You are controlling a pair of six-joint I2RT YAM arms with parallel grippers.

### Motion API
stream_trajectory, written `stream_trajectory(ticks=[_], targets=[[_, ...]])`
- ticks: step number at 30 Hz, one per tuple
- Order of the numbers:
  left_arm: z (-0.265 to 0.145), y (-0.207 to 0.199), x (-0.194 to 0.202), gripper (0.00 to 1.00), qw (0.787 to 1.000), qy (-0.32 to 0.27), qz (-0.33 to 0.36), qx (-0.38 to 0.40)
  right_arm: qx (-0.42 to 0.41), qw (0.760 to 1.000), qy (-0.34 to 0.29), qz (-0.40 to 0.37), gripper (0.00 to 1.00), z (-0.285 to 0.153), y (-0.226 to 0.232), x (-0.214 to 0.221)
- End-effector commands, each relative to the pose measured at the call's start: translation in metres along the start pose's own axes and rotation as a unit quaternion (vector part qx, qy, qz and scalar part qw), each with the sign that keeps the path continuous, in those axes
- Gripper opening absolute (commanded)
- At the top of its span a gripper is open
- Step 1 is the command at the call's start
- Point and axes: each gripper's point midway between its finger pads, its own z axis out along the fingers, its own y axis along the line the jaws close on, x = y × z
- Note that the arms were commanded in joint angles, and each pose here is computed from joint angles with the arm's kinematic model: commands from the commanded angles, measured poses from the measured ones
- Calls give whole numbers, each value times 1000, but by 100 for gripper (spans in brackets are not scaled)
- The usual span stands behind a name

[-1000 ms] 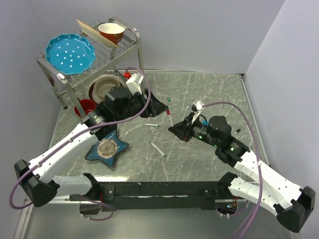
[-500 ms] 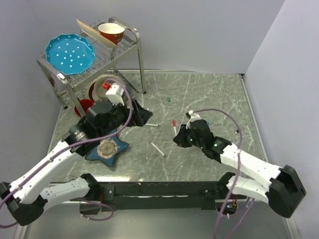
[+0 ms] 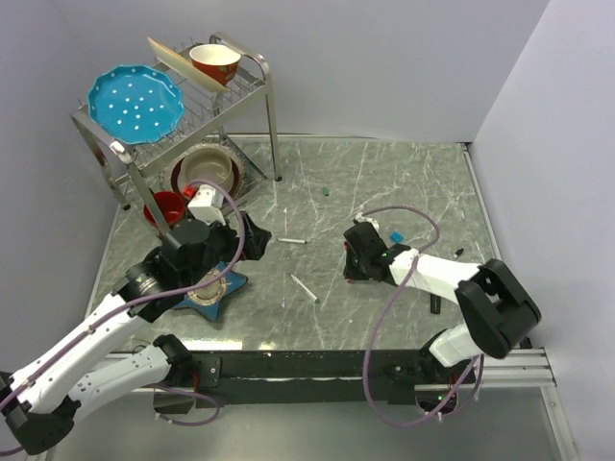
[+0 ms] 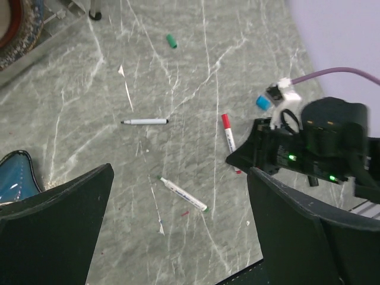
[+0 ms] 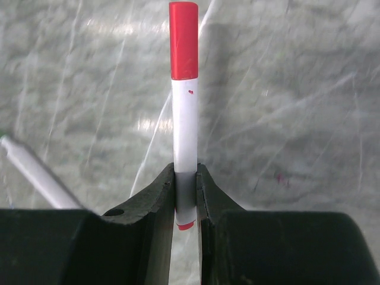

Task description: Insert the pens into the pen caps

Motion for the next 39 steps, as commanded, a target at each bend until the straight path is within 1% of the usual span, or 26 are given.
stream_trajectory(ticks=[1,3,7,9,12,16,17,18,19,20,21,23,25,28,31,34,36,39], targets=[[-10,-1,-19,99,999,-38,5,5,26,999,-18,-2,13,10,-1,-24],[-12,0,-18,99,999,-37,8,4,32,999,-11,-3,17,12,-3,-21],[-13,-1,-15,99,999,-30,15,12,45,999,-2,0,27,15,-7,-18],[-15,-2,-17,99,999,-31,17,13,55,998,2,-3,28,14,-10,-17],[-20,-5,-21,99,999,-39,19,21,61,998,-6,-2,32,5,-11,-24],[-28,-4,-23,99,998,-52,20,32,40,999,-31,-9,39,-18,3,-38],[-32,-4,-25,99,997,-58,18,37,36,999,-33,-12,39,-22,6,-39],[-34,-5,-25,99,997,-60,16,41,15,999,-44,-23,39,-30,20,-42],[-35,-4,-24,100,997,-61,15,43,-12,998,-42,-45,39,-34,34,-38],[-40,-5,-25,99,997,-66,13,49,-45,996,-54,-60,39,-37,50,-42],[-42,-6,-25,99,996,-67,12,53,-73,992,-50,-84,39,-39,69,-33],[-48,-6,-25,99,996,-71,8,61,-108,986,-45,-118,40,-41,90,-26],[-52,-8,-23,99,995,-69,8,71,-119,981,-34,-150,40,-36,109,-17],[-61,-9,-20,99,993,-71,12,92,-123,977,-20,-174,41,-23,125,-10],[-68,-6,-17,99,992,-82,9,98,-110,974,-20,-197,42,-9,130,-10],[-78,1,-19,99,990,-99,3,96,-105,970,-5,-219,43,2,133,-3],[-80,8,-18,100,992,-100,1,83,-104,968,7,-228,43,8,133,6],[-82,8,-17,99,991,-104,-2,87,-107,966,19,-234,43,11,134,18]])
